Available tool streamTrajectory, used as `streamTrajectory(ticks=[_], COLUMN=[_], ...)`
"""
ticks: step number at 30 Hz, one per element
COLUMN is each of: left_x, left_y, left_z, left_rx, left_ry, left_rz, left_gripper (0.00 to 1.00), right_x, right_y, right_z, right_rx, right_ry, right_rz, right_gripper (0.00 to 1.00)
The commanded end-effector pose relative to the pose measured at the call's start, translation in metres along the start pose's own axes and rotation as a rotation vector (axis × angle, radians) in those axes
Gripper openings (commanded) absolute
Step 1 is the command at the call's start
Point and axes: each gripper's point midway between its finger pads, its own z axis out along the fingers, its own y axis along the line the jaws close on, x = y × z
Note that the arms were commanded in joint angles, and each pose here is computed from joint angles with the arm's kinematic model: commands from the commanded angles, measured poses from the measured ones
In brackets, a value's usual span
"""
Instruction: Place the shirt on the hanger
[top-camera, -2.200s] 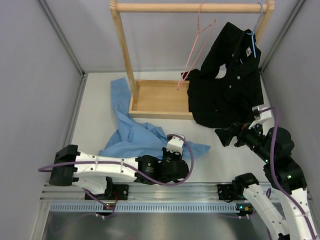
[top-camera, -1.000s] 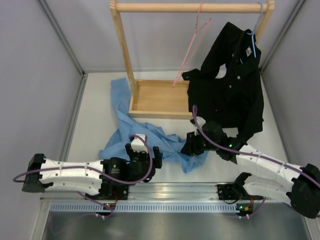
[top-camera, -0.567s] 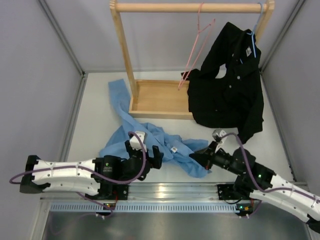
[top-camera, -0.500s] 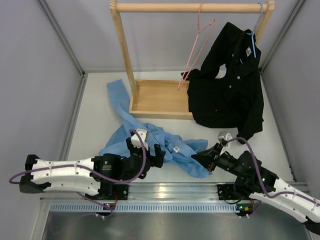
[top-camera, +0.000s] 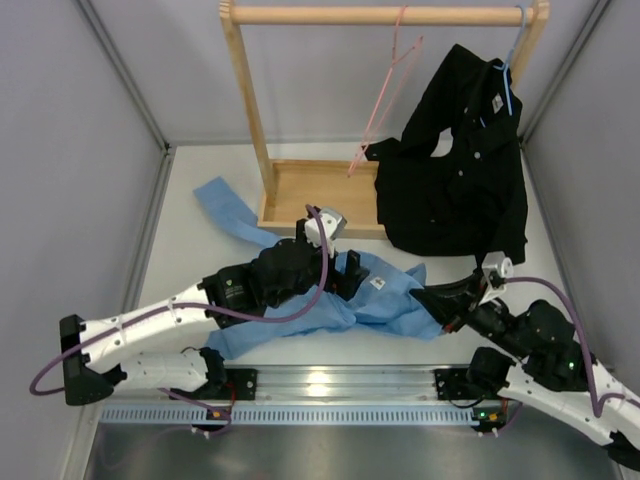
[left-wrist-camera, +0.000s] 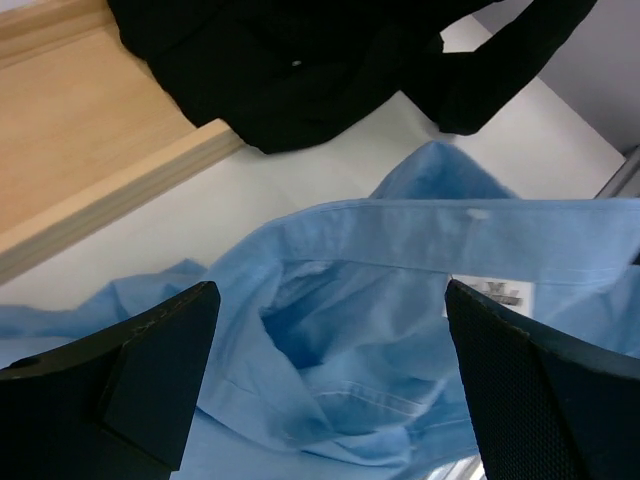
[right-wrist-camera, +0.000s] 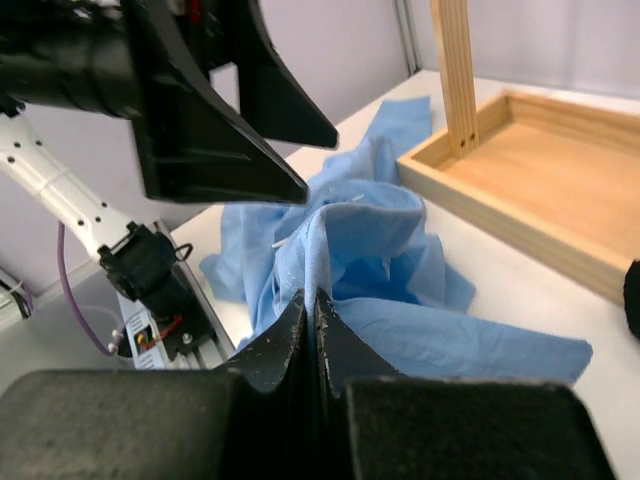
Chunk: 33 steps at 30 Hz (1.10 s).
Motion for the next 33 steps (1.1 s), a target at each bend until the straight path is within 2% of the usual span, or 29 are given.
streamTrajectory(ticks=[1, 3, 5, 9, 13, 18, 25, 26, 27, 29, 32, 33], left_x=[-0.012, -0.012, -0.004, 0.009, 0.032, 0.048, 0.086, 0.090, 0.094, 0.104, 0.104, 0.097], left_y=[-0.014, 0.040, 0.065, 0.062, 0.043, 0.027, 0.060, 0.065, 0.061, 0.056, 0.033, 0.029], left_z=[0.007, 0.020, 0.021, 0.022, 0.030, 0.035, 0.053, 0.055, 0.057, 0.062, 0.069, 0.071], left_rx=[0.168, -0.092, -0.225, -0.207, -0.094, 0.007, -0.170, -0.184, -0.162, -0.130, -0.008, 0.006], left_ry=[-0.036, 0.005, 0.034, 0.069, 0.155, 0.180, 0.270, 0.282, 0.303, 0.338, 0.352, 0.338], left_rz=[0.080, -0.025, -0.085, -0.082, -0.081, -0.096, -0.118, -0.132, -0.141, -0.163, -0.197, -0.202], left_gripper=[0.98, 0.98, 0.98, 0.97, 0.90, 0.90, 0.88, 0.86, 0.78, 0.72, 0.48, 0.35], right_x=[-0.015, -0.033, -0.043, -0.040, -0.029, -0.024, -0.038, -0.041, -0.043, -0.045, -0.048, -0.049], right_y=[0.005, 0.002, -0.001, -0.014, -0.015, -0.017, -0.001, 0.001, 0.001, 0.001, 0.002, 0.002], right_z=[-0.002, -0.007, -0.011, -0.007, 0.004, 0.017, 0.020, 0.019, 0.019, 0.018, 0.018, 0.018], right_rx=[0.001, 0.032, 0.059, 0.134, 0.140, 0.153, 0.073, 0.063, 0.064, 0.064, 0.057, 0.057], right_ry=[0.038, 0.010, -0.003, 0.017, 0.053, 0.070, 0.027, 0.019, 0.012, 0.000, -0.017, -0.023], right_rz=[-0.049, -0.067, -0.079, -0.091, -0.096, -0.109, -0.117, -0.119, -0.118, -0.121, -0.121, -0.120], right_gripper=[0.00, 0.00, 0.00, 0.00, 0.00, 0.00, 0.00, 0.00, 0.00, 0.00, 0.00, 0.00])
